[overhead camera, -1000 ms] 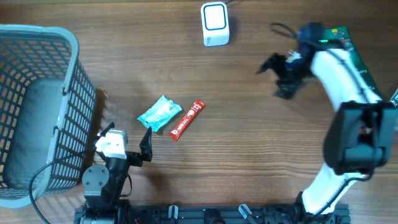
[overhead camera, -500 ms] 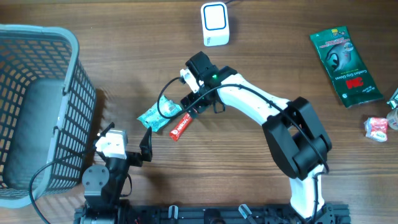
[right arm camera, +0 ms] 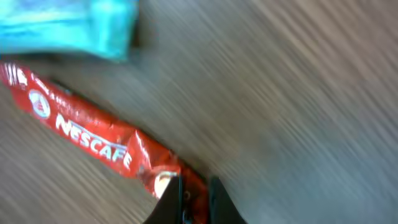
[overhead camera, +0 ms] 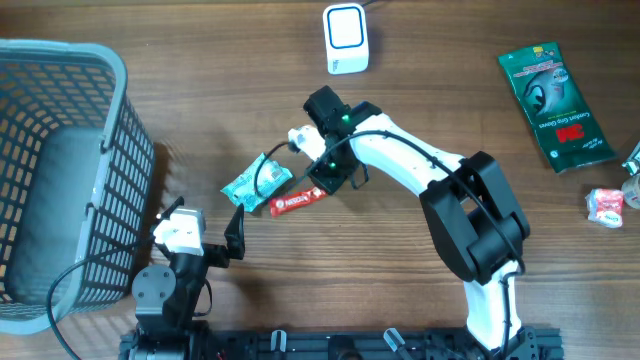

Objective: Scan the item barcode

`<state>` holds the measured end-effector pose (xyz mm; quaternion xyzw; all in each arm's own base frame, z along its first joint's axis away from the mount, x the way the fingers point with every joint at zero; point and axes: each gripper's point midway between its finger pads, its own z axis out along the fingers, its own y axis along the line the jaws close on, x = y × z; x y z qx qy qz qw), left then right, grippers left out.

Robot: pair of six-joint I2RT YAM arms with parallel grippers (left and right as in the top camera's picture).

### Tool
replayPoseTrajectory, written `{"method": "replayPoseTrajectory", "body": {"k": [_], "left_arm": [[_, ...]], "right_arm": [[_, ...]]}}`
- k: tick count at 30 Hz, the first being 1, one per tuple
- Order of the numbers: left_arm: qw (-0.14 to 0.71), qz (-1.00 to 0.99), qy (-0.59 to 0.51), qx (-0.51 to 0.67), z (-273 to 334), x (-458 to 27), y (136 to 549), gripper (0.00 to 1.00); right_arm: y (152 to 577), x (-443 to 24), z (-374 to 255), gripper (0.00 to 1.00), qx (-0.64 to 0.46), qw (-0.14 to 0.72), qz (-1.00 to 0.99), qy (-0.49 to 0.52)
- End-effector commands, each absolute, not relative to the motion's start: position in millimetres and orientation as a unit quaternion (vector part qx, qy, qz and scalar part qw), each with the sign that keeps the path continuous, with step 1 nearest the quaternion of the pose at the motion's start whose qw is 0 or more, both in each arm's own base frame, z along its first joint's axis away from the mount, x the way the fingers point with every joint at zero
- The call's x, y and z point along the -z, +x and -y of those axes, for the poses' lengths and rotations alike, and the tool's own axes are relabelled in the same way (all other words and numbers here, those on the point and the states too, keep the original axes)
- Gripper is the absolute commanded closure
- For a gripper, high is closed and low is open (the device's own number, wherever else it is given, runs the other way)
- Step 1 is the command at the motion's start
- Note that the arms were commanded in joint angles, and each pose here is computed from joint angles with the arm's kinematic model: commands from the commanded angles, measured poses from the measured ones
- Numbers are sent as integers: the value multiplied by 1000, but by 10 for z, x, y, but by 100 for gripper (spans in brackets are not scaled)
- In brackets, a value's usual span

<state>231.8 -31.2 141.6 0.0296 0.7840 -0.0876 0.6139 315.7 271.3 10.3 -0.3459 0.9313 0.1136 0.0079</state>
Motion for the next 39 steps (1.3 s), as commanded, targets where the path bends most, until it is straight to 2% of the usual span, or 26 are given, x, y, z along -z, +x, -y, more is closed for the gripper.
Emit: {"method": "replayPoseTrajectory", "body": {"k": [1, 3, 7, 9, 12, 16, 20, 23, 32, 39], "left_arm": [[614, -783, 30, 95, 333, -1414, 2315, 0], [614, -783, 30, 95, 332, -1414, 2315, 0], [614, -783, 30, 95, 333, -1414, 2315, 0], [614, -783, 30, 95, 332, -1414, 2315, 0], [614, -783, 30, 95, 332, -1414, 2315, 0], [614, -783, 30, 95, 333, -1414, 2315, 0], [614, -783, 30, 95, 332, -1414, 2315, 0], [614, -783, 30, 95, 333, -1414, 2315, 0], [614, -783, 30, 95, 332, -1414, 2315, 0], [614, -783, 30, 95, 332, -1414, 2315, 0]], "right_arm": [[3379, -442, -2387, 96, -49, -21, -997, 55], [3126, -671, -2346, 96, -54, -104, -973, 201], [2658, -943, -2326, 96, -47, -265, -890, 369], [2457, -1102, -2345, 96, -31, -332, -841, 427], [2392, -1289, -2614, 96, -94, -397, -811, 420], [2377, -1316, -2655, 96, -95, -407, -800, 430], [2398, -1210, -2526, 95, -26, -379, -771, 511], [2394, -1159, -2474, 92, -8, -367, -771, 520], [1946, -832, -2236, 91, 71, -425, -719, 546], [2385, -764, -1821, 90, 16, -425, -665, 614]]}}
